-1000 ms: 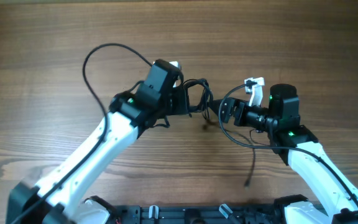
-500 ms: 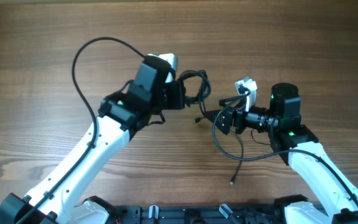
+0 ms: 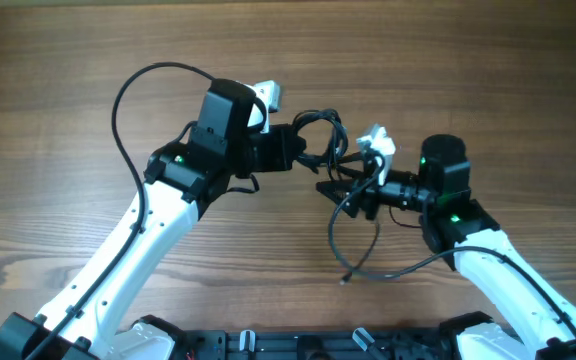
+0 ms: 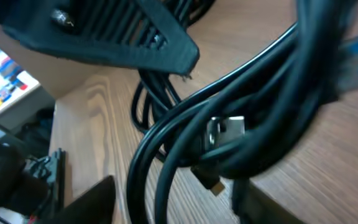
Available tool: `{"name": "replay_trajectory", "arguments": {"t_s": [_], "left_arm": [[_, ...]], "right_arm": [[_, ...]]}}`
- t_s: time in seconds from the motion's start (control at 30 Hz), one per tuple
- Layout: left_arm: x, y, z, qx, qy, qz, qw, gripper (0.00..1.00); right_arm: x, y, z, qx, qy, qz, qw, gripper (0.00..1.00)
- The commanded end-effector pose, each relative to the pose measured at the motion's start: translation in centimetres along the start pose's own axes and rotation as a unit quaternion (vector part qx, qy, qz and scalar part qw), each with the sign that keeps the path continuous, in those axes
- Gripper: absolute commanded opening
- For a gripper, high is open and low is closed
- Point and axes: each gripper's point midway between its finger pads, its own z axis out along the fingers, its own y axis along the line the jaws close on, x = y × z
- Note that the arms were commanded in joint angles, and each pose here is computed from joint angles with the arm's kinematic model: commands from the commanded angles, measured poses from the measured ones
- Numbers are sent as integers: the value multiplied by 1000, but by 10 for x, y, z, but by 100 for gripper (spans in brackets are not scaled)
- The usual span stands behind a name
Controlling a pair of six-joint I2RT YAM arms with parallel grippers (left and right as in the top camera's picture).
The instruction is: Untangle cables
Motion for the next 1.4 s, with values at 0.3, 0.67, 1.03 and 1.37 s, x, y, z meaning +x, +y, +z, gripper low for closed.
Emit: {"name": "replay_trajectory", "arguments": {"t_s": [0.3, 0.67, 1.03, 1.37], "left_arm": [[-24, 23, -18, -14, -38, -6, 999, 4], [17, -12, -1, 6, 22, 115, 993, 4], [34, 4, 2, -40, 51, 160, 985, 4], [45, 24, 11, -72, 84, 157, 981, 4]], "right_arm": [[35, 14, 7, -45, 68, 179, 980, 4], [-12, 47, 2, -146, 30, 269, 952, 4], [-16, 28, 7, -96, 5, 282, 955, 4], [-24, -9, 9, 1, -46, 284, 958, 4]]}}
